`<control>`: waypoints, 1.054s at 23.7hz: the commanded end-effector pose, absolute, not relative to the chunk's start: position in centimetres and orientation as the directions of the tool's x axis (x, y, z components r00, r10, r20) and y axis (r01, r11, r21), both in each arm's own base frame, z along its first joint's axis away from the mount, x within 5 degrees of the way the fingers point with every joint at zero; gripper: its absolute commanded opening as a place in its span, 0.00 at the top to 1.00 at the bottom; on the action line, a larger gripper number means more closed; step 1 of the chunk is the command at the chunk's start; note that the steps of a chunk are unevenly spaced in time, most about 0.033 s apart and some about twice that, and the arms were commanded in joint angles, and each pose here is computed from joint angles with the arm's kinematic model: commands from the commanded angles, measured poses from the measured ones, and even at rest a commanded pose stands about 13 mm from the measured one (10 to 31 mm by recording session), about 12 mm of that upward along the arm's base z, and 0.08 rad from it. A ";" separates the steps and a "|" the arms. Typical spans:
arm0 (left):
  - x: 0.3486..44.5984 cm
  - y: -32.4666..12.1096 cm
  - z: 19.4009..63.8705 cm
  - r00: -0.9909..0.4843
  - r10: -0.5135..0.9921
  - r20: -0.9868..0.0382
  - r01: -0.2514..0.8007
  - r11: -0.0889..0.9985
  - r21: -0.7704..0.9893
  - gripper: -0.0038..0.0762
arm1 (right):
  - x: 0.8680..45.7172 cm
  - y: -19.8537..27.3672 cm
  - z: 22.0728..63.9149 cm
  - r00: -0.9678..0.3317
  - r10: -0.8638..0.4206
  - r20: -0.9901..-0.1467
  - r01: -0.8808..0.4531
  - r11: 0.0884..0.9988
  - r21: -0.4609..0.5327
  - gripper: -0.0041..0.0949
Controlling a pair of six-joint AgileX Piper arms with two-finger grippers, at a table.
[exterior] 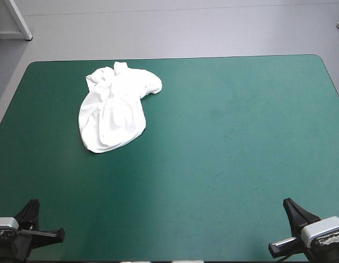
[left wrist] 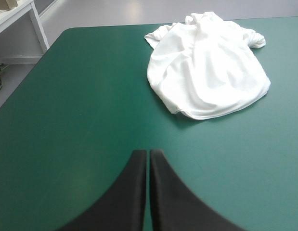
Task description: Fold the cloth
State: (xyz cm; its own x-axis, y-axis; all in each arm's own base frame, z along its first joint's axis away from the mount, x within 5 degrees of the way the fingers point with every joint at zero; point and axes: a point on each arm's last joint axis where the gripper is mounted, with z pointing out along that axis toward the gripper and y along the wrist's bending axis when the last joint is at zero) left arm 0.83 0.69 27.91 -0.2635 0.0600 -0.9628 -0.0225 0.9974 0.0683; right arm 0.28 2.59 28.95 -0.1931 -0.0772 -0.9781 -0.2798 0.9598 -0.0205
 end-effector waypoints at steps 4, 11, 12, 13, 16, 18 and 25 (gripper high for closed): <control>0.8 0.6 29.2 -0.174 0.054 -0.983 -0.019 0.998 0.058 0.93 | 0.2 2.5 30.2 -0.104 -0.055 -0.993 -0.258 0.966 -0.027 0.98; 1.0 0.5 29.3 -0.168 0.046 -0.985 -0.012 0.999 0.049 0.93 | 0.2 2.5 30.2 -0.104 -0.055 -0.993 -0.258 0.966 -0.027 0.98; 1.1 0.5 29.3 -0.169 0.040 -0.985 -0.007 0.999 0.042 0.93 | 0.2 2.5 30.2 -0.104 -0.055 -0.993 -0.258 0.966 -0.027 0.98; 1.4 0.4 29.4 -0.175 0.030 -0.984 0.002 1.000 0.030 0.91 | 0.2 2.5 30.2 -0.104 -0.055 -0.993 -0.258 0.966 -0.027 0.98; 2.8 -0.1 29.3 -0.246 -0.010 -0.969 0.040 0.999 -0.021 0.78 | 0.2 2.5 30.2 -0.104 -0.055 -0.993 -0.258 0.966 -0.027 0.98; 4.0 -0.6 29.3 -0.288 -0.010 -0.957 0.078 0.996 -0.033 0.60 | 0.2 2.5 30.2 -0.104 -0.055 -0.993 -0.258 0.966 -0.027 0.98; 10.4 -1.0 32.6 -0.356 -0.059 -0.932 0.074 0.993 -0.091 0.30 | 0.2 2.5 30.2 -0.104 -0.055 -0.993 -0.258 0.966 -0.027 0.98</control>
State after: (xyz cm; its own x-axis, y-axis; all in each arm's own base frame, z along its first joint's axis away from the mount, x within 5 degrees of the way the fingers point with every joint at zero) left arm 7.58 -0.81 29.09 -0.4506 -0.0230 -0.8924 0.0712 0.9956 -0.0617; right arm 0.28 2.59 28.95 -0.1931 -0.0772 -0.9781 -0.2798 0.9598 -0.0205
